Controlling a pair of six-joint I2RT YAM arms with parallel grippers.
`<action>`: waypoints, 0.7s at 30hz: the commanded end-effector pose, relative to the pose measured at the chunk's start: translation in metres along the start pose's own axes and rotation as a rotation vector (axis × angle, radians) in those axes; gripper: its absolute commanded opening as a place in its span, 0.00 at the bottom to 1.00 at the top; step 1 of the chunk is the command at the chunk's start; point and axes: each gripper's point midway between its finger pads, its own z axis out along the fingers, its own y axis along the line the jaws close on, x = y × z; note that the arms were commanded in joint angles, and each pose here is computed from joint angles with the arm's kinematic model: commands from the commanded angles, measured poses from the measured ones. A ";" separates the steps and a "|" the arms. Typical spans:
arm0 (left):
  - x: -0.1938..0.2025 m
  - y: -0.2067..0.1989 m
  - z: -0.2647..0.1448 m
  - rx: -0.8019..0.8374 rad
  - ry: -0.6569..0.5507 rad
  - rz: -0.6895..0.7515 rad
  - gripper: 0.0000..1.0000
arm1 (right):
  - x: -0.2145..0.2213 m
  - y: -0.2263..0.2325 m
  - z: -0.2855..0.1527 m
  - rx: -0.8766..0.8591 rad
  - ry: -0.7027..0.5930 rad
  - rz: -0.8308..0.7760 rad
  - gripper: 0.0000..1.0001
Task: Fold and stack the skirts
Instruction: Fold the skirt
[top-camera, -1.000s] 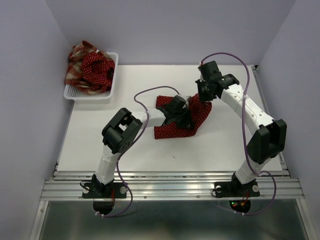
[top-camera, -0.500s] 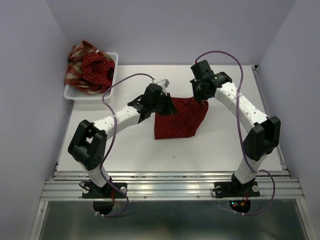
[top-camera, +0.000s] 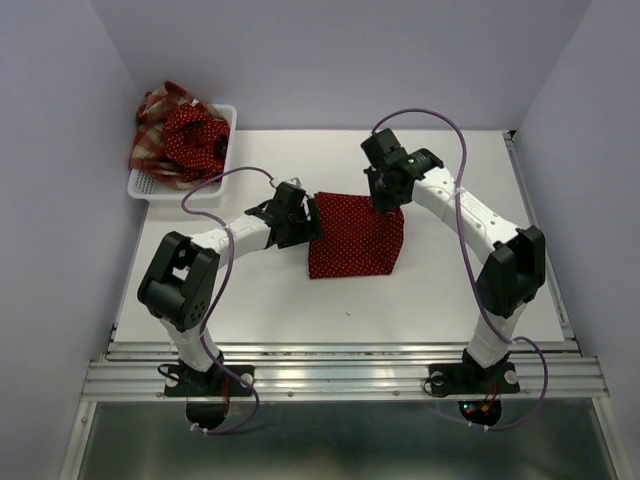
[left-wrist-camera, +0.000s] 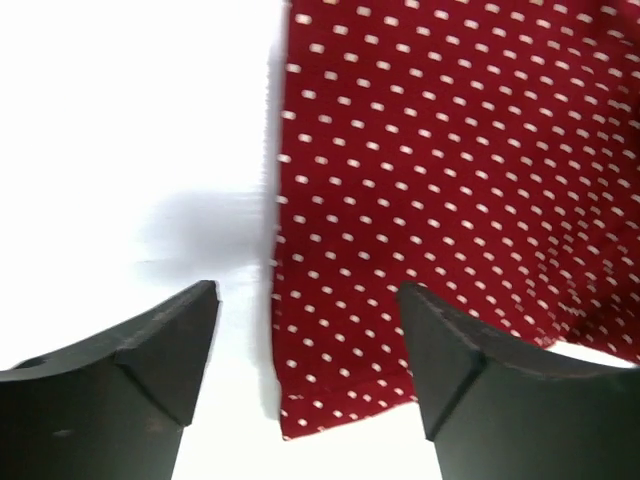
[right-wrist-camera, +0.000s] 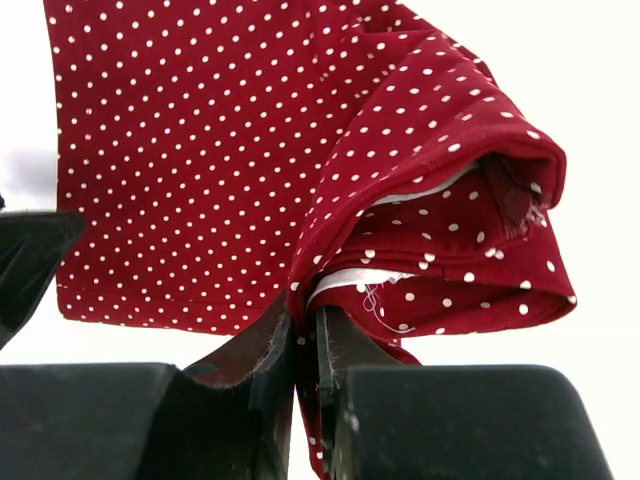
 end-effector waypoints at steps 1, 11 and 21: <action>-0.012 0.016 0.002 -0.108 -0.055 0.030 0.84 | -0.014 0.016 -0.006 -0.023 -0.051 0.014 0.02; 0.004 0.019 0.027 -0.097 0.013 0.042 0.59 | -0.019 0.047 -0.003 -0.069 -0.062 0.009 0.03; 0.020 0.024 0.042 -0.122 0.054 0.041 0.47 | -0.026 0.094 0.004 -0.218 -0.098 0.126 0.05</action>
